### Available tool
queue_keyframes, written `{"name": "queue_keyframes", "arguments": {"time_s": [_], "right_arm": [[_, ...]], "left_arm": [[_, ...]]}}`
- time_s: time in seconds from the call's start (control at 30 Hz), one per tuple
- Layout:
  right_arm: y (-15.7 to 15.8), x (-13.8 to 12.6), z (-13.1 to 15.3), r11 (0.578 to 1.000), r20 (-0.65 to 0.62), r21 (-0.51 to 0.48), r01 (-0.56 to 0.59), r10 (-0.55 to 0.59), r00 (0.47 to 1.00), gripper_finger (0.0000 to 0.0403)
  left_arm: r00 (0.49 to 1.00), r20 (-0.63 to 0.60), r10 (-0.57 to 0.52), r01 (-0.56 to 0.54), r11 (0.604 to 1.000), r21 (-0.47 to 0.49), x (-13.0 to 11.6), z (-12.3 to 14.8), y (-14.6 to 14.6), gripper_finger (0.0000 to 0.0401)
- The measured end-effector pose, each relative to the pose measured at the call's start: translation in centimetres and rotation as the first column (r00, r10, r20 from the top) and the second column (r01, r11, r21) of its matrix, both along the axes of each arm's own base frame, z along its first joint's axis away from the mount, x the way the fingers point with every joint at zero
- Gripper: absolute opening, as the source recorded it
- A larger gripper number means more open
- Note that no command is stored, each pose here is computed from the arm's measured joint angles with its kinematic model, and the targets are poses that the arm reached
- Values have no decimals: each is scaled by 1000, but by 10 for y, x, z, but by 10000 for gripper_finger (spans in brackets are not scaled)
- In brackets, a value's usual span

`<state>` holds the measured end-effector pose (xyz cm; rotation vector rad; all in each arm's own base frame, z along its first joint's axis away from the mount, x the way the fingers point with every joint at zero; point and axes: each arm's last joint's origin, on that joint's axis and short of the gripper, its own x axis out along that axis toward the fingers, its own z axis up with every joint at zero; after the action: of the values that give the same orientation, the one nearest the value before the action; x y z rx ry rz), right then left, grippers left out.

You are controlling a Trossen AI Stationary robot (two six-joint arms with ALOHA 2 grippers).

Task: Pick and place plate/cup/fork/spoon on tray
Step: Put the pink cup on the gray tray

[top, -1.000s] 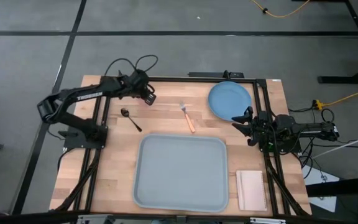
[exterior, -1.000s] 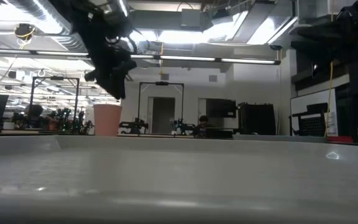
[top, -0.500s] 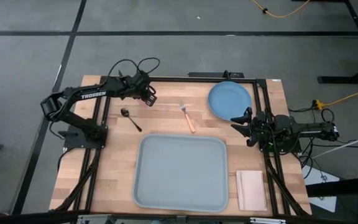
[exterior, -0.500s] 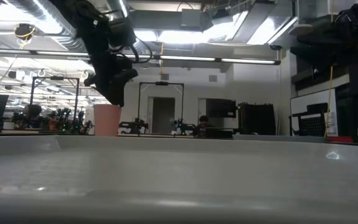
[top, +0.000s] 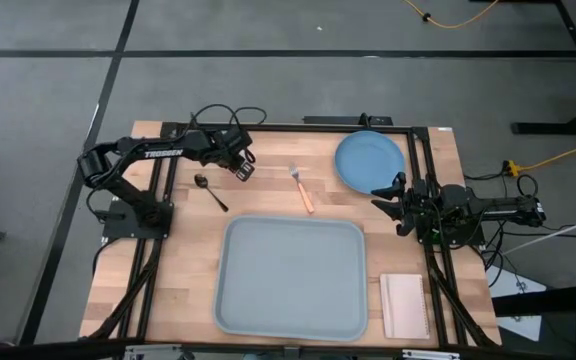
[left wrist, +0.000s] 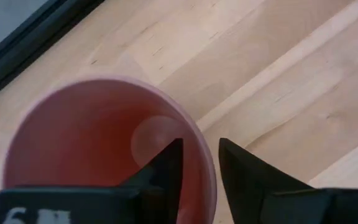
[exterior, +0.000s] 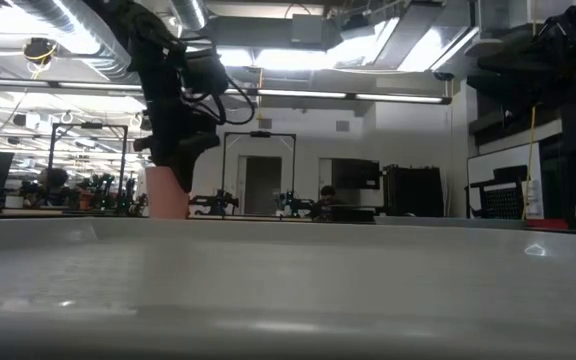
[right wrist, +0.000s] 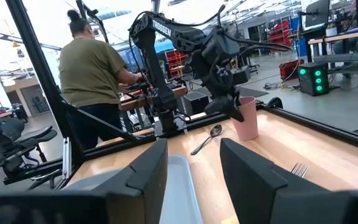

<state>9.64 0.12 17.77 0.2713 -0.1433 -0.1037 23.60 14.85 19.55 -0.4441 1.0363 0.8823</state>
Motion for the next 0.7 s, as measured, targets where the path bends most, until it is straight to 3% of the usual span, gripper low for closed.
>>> {"name": "queue_keyframes", "arguments": {"time_s": [0.17, 0.33, 0.47, 0.7], "right_arm": [[0, 0, 0, 1000, 1, -1, 0, 0, 1000, 153], [0, 0, 0, 1000, 1, -2, 0, 0, 1000, 153], [0, 0, 0, 1000, 2, 6, -1, 1, 1000, 153], [0, 0, 0, 1000, 4, 26, -3, 3, 1000, 153]], "left_arm": [[998, -2, -63, 63, 997, 50, 3, 7, -8, 11], [985, 86, -148, 139, 986, 97, 7, 35, -31, 4], [936, 248, -251, 231, 967, 108, 12, 70, -65, 3], [852, 389, -350, 377, 926, 5, 18, 88, -147, 2]]}}
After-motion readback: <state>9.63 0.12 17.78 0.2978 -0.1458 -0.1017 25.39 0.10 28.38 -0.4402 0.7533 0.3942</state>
